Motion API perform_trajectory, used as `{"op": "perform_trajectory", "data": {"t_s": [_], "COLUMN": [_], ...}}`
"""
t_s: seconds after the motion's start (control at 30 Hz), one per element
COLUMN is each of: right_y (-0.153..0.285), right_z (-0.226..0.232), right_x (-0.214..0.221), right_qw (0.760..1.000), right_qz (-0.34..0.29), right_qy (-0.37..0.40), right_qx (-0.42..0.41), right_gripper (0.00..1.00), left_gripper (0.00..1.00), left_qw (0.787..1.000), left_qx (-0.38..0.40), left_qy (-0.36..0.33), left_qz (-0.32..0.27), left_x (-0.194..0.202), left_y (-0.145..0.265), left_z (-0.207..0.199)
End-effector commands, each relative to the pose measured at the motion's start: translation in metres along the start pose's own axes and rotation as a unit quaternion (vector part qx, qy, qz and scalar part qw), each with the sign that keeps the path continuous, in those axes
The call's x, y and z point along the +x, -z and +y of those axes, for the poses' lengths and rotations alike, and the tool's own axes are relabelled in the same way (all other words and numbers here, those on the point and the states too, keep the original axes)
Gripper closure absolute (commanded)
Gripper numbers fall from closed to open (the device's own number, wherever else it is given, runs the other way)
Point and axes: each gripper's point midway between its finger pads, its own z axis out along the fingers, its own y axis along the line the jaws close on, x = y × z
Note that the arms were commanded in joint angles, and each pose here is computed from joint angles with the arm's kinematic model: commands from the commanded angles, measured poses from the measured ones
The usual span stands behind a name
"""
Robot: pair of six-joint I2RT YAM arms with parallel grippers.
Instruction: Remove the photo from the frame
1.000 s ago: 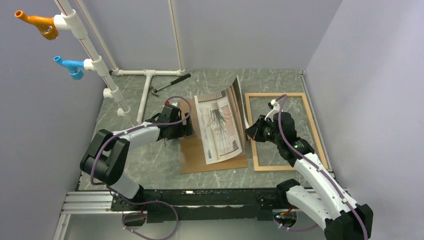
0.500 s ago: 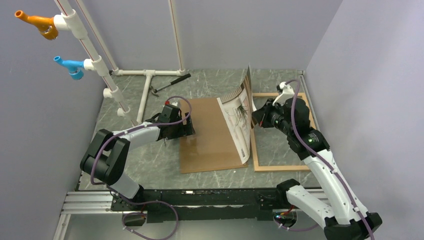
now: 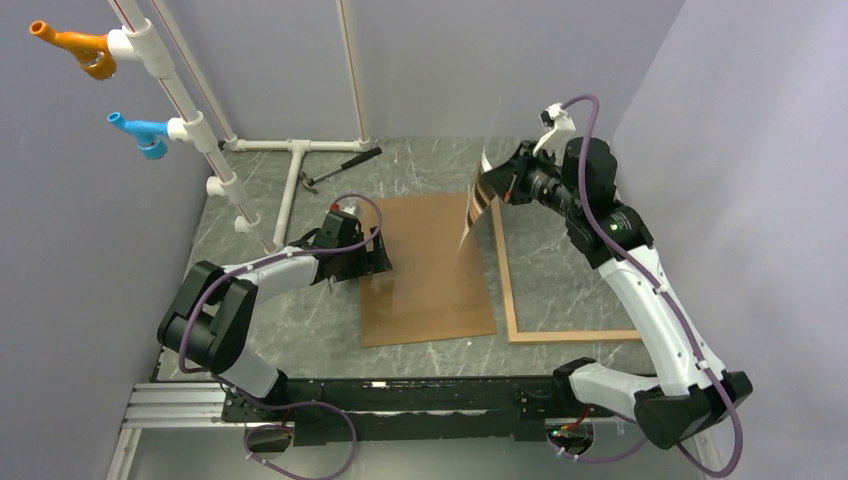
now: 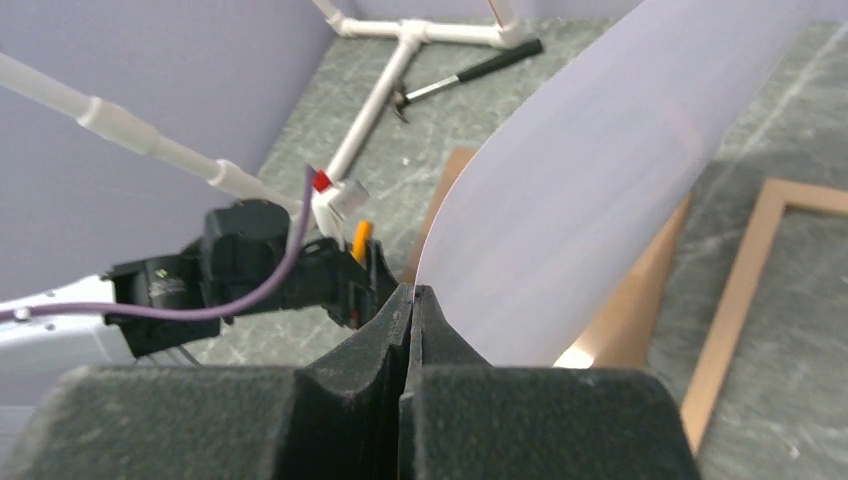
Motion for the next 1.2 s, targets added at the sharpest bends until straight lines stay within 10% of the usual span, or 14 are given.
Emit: {"op": "perform_trajectory", "data": {"t_s": [0.0,0.3,0.67,1.17], "right_y": [0.004,0.008,0.006,0.015], "right_z": [0.045,0.019,-0.101,-0.155], "right_x": [-0.053,-0.038,0.167,0.211], "right_qw": [0.995,0.996,0.967,0.934], "right_qz": [-0.061,-0.073,0.019,-0.084], "right_qy": [0.000,-0.040,-0.204,-0.266], "right_qx": [-0.076,-0.018,0.149,0.221], "right_gripper": [1.00,1.00,1.00,1.00], "left_gripper": [0.00,0.01,0.01,0.01], "left_qw": [1.000,1.000,0.997,0.998], "left_qx": [0.008,0.000,-0.015,0.026], "left_qy": [0.006,-0.006,-0.034,-0.010], "left_qz": [0.008,-0.022,-0.070,-0.056], "left_x": [0.005,-0.013,-0.033,-0.019], "left_y": [0.010,0.034,0.083,0.078], "left_z": [-0.004,-0.001,-0.001,-0.011]}}
